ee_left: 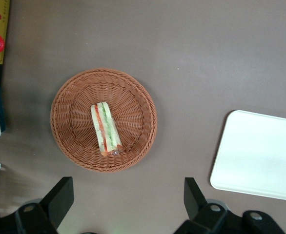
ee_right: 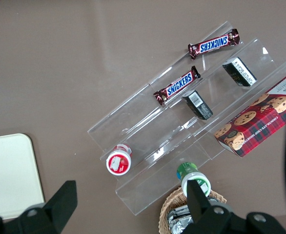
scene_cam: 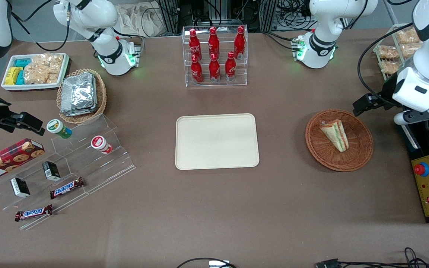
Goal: Place sandwich from basket to tray
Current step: 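Move the left gripper over the wrapped sandwich in the wicker basket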
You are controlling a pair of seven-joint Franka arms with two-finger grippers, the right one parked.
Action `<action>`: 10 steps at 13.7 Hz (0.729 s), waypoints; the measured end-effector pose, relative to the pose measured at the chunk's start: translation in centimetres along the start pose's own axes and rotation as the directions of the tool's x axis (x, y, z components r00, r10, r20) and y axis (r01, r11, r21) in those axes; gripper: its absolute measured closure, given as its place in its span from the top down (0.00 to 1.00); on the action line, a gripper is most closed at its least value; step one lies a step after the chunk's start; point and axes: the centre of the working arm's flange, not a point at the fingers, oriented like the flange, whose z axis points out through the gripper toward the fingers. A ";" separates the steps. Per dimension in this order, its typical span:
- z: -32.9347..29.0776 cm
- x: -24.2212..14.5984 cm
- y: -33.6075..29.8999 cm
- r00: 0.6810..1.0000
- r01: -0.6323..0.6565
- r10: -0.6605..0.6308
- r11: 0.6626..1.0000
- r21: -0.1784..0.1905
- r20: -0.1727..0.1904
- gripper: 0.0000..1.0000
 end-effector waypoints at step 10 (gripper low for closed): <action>3.7 0.2 -0.7 0.996 0.048 -0.051 0.998 0.034 0.077 1.00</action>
